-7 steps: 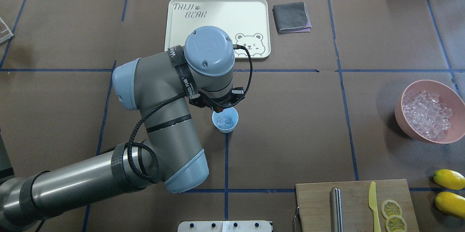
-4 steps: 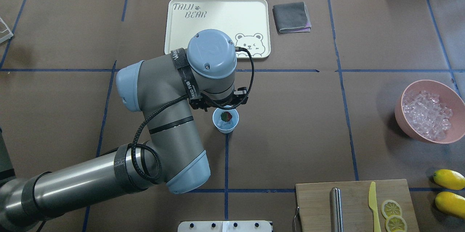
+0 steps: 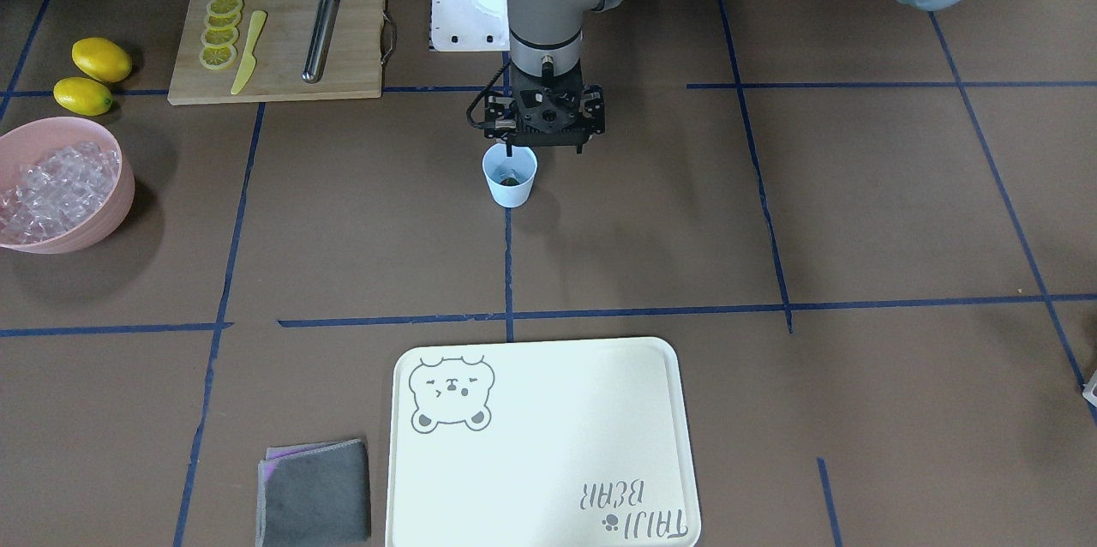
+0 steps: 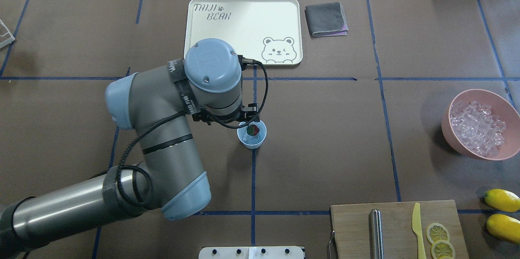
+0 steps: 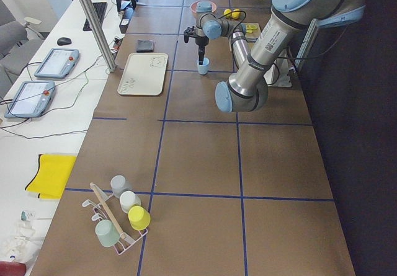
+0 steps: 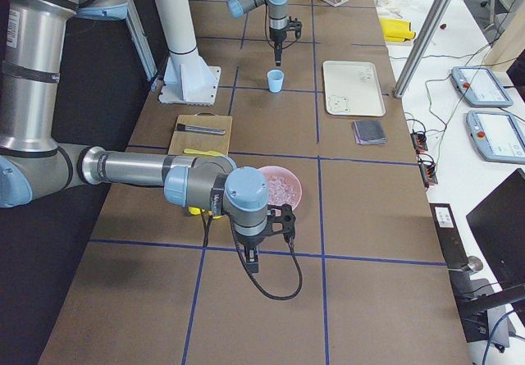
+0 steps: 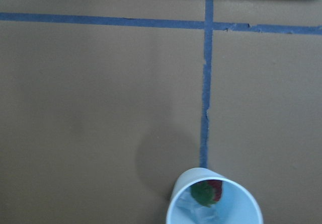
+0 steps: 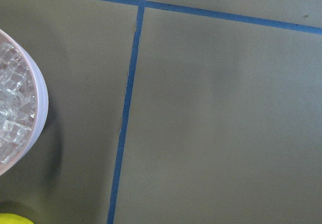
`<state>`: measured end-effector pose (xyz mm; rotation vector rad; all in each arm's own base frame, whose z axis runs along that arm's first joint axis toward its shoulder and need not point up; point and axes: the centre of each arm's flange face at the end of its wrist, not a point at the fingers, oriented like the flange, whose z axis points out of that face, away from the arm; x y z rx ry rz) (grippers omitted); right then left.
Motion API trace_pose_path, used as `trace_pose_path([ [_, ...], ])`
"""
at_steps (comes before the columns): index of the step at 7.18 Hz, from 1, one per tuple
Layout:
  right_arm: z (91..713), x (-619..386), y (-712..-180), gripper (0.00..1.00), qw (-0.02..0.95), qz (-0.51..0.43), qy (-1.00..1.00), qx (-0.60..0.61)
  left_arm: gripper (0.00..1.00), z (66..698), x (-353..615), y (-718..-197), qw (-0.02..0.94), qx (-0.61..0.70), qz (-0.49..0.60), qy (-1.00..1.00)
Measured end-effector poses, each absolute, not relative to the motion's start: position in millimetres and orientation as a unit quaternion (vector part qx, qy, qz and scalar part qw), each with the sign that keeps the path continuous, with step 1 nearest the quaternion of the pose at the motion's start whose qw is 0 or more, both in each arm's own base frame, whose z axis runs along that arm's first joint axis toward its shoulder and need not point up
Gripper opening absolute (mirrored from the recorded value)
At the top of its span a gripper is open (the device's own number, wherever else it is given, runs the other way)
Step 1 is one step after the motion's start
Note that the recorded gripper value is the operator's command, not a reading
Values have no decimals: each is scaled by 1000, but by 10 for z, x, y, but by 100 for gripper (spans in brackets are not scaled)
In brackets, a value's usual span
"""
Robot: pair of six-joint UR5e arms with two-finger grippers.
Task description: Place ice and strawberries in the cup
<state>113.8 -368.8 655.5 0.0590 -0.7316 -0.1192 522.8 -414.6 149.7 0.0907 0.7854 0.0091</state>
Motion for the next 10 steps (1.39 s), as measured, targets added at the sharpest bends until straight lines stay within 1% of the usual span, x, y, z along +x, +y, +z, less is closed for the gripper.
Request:
trace_pose_path([
  [3,6542,1136,-3695,100,931,-59,-358,31,100,2127,4135,-4102,915,75,80,387],
  [5,6536,1130,-3705,100,931,-60,-358,31,100,2574,3487,-4337,912,78,130,380],
  [8,6532,1118,-3718,100,931,-62,-358,31,100,3644,1994,-4753,906,72,183,374],
  [10,6515,1106,-3743,100,931,-65,-358,33,100,4278,1080,-4755,913,70,171,365],
])
